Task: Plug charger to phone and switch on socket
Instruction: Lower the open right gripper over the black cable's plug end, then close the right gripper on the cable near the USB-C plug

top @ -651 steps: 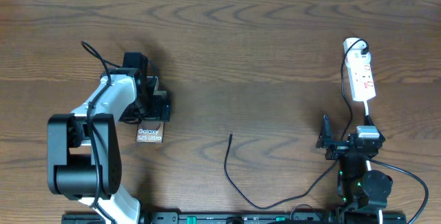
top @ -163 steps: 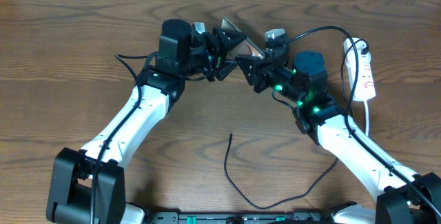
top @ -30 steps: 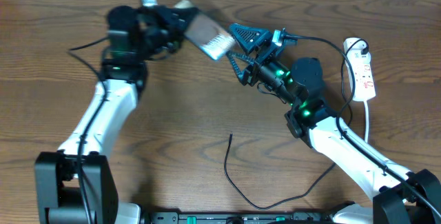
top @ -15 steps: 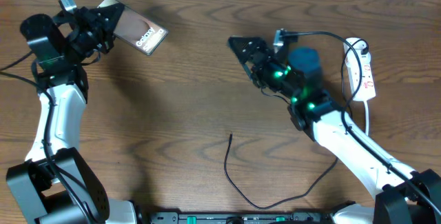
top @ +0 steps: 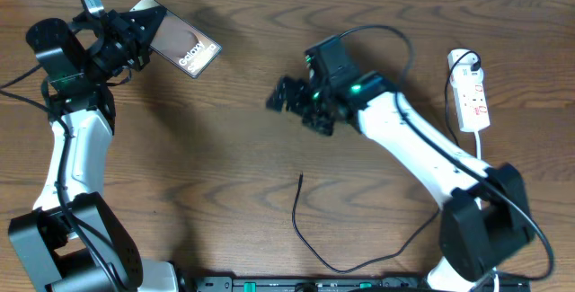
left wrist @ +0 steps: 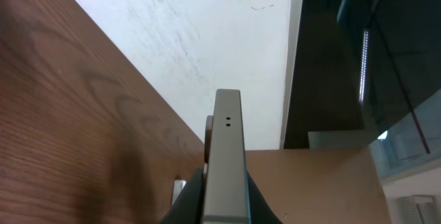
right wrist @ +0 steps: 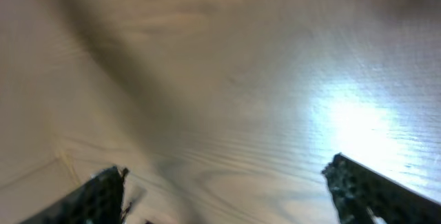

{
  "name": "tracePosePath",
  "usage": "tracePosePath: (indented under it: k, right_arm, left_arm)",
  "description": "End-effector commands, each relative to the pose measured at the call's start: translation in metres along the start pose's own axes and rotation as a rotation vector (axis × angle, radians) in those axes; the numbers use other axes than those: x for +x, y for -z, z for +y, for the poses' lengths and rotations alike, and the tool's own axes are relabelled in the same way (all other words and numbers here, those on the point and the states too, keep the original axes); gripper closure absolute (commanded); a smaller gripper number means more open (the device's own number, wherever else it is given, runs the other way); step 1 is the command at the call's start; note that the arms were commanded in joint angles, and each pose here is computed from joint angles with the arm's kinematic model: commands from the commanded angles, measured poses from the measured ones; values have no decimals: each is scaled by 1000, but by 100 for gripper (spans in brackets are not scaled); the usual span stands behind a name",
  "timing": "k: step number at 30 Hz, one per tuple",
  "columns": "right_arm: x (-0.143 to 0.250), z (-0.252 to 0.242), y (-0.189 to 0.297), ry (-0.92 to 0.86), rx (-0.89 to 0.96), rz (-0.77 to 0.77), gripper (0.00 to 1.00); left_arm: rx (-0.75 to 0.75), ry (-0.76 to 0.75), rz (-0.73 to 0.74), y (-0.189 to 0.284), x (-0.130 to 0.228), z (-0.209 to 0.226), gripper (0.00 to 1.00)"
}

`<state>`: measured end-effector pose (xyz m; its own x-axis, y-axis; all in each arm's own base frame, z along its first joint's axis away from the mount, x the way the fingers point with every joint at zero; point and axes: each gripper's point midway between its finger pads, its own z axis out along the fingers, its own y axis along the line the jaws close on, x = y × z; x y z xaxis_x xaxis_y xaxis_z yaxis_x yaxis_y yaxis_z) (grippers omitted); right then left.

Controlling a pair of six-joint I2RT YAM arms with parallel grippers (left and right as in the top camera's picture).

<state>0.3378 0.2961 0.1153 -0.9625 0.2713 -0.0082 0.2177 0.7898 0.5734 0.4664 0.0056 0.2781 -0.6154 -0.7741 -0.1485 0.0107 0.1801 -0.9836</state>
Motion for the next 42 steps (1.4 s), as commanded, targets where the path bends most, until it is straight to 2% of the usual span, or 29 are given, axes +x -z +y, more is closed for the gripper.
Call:
tracePosePath:
  k: [1,12,15,18,23,26,36,42]
  right_arm:
    - [21,-10,-9,29,54,80,4]
    - [68,-52,-3,-21,274,205,8]
    - [78,-65,-2,-33,363,192,7]
    - [88,-64,-5,-13,382,196,1]
    - [92,-67,-8,4,411,192,1]
    - [97,-77,-13,-21,448,224,3]
    - [123,-102,-53,-118,410,537,16]
    - [129,-108,-62,-137,392,608,21]
  left_arm:
    - [38,-64,18,3,2,-21,92]
    - [41,-70,29,3,4,-21,93]
    - [41,-69,30,3,4,-21,92]
    - [41,-69,31,3,5,-21,93]
    - [43,-69,37,3,6,-21,93]
    - [43,-69,37,3,6,-21,93]
    - [43,-70,36,3,5,-21,93]
    - [43,-69,37,3,6,-21,93]
